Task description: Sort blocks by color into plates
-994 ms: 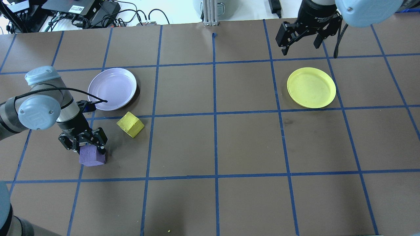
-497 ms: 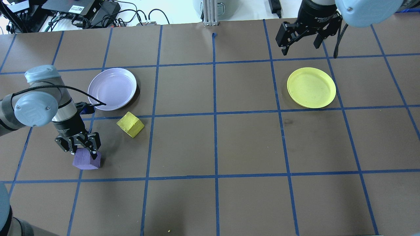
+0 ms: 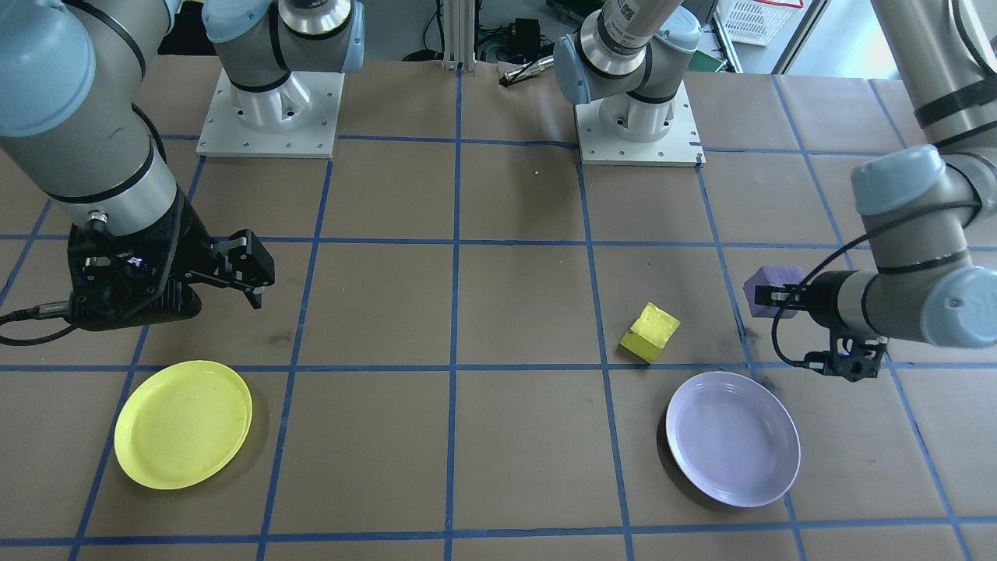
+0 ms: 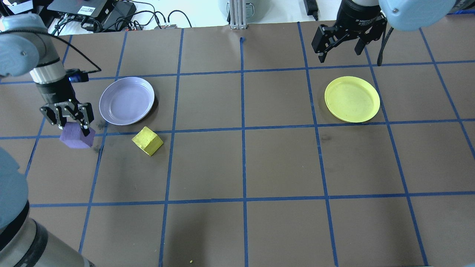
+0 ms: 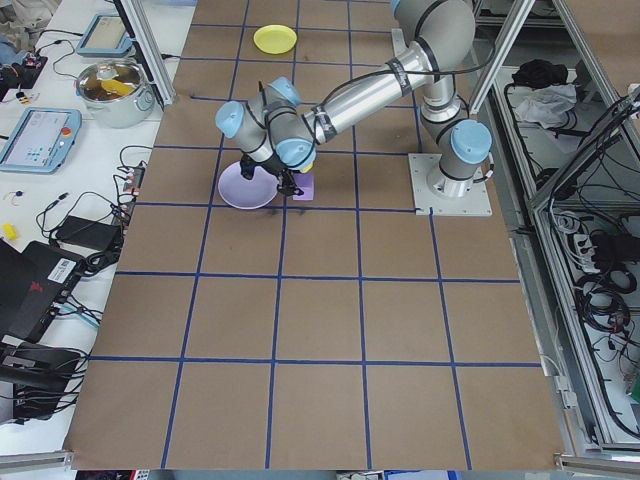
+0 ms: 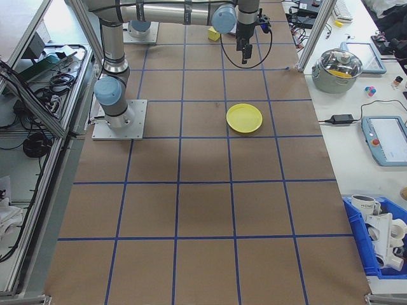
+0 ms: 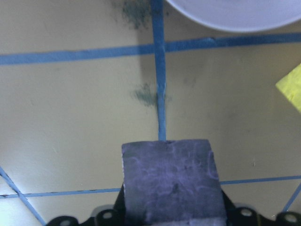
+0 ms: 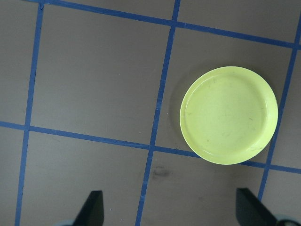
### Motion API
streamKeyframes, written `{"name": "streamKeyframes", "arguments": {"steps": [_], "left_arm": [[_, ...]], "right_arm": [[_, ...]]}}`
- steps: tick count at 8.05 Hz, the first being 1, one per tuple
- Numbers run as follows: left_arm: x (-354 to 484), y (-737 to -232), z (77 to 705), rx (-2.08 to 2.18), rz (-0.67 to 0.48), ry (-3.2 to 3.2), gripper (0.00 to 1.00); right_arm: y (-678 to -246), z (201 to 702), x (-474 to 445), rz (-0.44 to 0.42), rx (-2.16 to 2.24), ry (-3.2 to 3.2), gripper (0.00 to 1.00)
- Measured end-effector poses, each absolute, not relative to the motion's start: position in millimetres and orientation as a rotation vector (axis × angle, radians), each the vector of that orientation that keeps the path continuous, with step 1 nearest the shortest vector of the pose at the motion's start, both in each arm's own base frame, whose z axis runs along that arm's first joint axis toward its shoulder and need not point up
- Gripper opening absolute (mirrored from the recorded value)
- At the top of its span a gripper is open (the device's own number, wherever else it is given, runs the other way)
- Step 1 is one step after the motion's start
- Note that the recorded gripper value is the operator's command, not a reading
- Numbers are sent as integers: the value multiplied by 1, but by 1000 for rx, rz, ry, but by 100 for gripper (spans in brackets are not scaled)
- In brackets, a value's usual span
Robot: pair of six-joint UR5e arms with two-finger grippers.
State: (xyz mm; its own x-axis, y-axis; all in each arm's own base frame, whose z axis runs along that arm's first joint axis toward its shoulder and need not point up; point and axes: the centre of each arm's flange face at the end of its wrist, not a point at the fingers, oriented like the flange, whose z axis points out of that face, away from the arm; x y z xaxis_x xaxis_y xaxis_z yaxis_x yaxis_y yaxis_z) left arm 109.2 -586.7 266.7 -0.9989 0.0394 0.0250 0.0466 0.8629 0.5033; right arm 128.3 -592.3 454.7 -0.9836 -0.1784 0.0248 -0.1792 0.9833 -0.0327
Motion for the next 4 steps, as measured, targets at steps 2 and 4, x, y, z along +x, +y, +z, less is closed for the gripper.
{"name": "streamKeyframes", "arguments": {"steps": [2, 4], "left_arm": [[93, -658, 295, -150, -755, -3062, 9], [60, -698, 292, -183, -634, -3065, 10]], "right_arm": [[-592, 454, 128, 54, 278, -3107, 100], [-592, 454, 128, 54, 276, -3108, 100]]}}
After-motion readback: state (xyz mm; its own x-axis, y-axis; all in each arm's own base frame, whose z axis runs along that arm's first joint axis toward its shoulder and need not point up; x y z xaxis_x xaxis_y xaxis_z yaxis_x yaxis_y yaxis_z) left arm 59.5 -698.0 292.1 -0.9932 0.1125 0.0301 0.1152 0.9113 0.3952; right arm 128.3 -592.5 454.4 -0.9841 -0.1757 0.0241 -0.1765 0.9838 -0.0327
